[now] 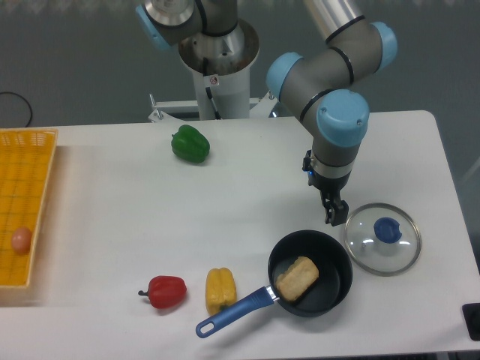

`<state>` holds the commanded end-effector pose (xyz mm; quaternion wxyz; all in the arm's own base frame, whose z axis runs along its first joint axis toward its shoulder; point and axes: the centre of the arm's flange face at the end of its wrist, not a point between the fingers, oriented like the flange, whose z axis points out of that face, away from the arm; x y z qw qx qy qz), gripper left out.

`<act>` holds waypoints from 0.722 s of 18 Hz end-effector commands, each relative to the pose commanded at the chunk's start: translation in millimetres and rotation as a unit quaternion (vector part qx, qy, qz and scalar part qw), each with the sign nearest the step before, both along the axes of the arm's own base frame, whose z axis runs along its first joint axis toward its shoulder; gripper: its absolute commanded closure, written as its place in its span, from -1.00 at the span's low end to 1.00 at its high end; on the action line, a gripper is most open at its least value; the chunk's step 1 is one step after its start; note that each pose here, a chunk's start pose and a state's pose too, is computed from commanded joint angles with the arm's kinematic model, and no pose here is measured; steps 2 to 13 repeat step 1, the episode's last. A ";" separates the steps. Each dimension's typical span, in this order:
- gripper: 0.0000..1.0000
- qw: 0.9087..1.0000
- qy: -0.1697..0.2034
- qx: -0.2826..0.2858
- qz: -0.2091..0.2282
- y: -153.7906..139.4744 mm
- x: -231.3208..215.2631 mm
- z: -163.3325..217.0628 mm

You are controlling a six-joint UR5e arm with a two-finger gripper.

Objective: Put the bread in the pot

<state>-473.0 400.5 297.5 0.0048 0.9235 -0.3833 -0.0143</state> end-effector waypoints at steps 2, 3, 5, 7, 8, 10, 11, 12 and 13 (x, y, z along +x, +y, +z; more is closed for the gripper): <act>-1.00 1.000 0.000 0.000 0.000 0.0 0.0 0.0; -1.00 1.000 0.000 0.000 0.000 0.0 0.0 0.0; -1.00 1.000 0.000 0.000 0.000 0.0 0.0 0.0; -1.00 1.000 0.000 0.000 0.000 0.0 0.0 0.0; -1.00 1.000 0.000 0.000 0.000 0.0 0.0 0.0; -1.00 1.000 0.000 0.000 0.000 0.0 0.0 0.0; -1.00 1.000 0.000 0.000 0.000 0.0 0.0 0.0; -1.00 1.000 0.000 0.000 0.000 0.0 0.0 0.0; -1.00 1.000 0.000 0.000 0.000 0.0 0.0 0.0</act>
